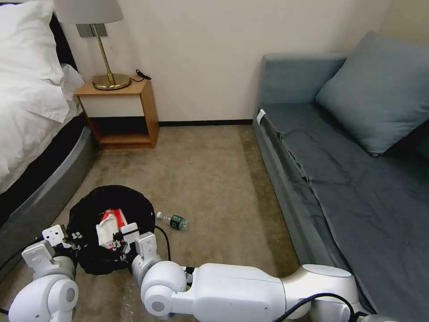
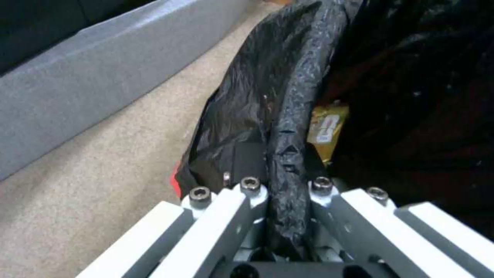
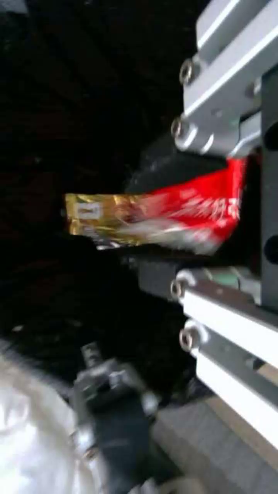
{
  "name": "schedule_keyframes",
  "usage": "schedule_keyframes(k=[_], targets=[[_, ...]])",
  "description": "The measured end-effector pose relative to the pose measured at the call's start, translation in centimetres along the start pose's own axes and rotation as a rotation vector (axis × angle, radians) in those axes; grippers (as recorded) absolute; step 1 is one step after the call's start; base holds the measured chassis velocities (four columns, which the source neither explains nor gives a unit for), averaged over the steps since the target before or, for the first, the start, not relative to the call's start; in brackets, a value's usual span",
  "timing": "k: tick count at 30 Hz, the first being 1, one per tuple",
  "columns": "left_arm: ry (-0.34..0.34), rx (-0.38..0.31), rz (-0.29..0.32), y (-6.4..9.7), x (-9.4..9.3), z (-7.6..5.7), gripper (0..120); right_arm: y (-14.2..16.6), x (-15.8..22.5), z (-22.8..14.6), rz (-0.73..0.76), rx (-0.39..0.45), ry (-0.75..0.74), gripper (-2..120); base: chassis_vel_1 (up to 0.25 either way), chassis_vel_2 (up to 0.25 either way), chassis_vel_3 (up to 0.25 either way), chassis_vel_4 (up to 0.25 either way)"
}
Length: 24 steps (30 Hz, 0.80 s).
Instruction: Pick up the trash bin, then pick up the garbage on the floor and place it into the trash bin.
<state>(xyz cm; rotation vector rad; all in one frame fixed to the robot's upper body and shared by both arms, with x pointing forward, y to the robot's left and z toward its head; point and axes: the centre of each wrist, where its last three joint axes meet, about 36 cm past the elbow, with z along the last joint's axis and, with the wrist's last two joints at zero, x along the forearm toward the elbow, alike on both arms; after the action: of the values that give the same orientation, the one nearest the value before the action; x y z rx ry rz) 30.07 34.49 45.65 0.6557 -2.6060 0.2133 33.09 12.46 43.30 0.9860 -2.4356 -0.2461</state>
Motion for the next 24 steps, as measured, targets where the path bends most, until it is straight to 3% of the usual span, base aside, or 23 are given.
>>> schedule_keyframes(k=[6,9,10,12,15,16,17,24], targets=[[0.002,0.002,-0.006,0.2,-0.2,0.1,2,-1.3,0.8,-4.9,0.014,-0.006,-0.132,57,0.000,0.000,0.000,0.000],[0.002,0.001,-0.018,0.6,-0.5,0.0,2,-5.2,2.3,-9.1,0.045,0.082,-0.240,70,0.000,0.000,0.000,0.000],[0.002,0.001,-0.018,0.6,-0.5,0.0,2,-5.2,2.3,-9.1,0.045,0.082,-0.240,70,0.000,0.000,0.000,0.000],[-0.002,0.002,-0.020,0.7,-0.7,-0.1,2,-8.1,3.3,-10.1,0.047,0.151,-0.267,79,0.000,0.000,0.000,0.000],[-0.004,0.003,-0.026,0.9,-0.9,-0.2,2,-15.5,5.7,-8.2,0.056,0.304,-0.235,92,0.000,0.000,0.000,0.000],[-0.004,0.003,-0.026,0.9,-0.9,-0.2,2,-15.5,5.7,-8.2,0.056,0.304,-0.235,92,0.000,0.000,0.000,0.000],[-0.004,0.003,-0.027,1.0,-0.9,-0.2,2,-18.2,6.9,-6.6,0.037,0.359,-0.200,96,0.000,0.000,0.000,0.000],[-0.004,-0.001,-0.031,1.2,-0.8,-0.1,2,-23.2,8.9,2.2,-0.215,0.544,-0.052,100,0.000,0.000,0.000,0.000]])
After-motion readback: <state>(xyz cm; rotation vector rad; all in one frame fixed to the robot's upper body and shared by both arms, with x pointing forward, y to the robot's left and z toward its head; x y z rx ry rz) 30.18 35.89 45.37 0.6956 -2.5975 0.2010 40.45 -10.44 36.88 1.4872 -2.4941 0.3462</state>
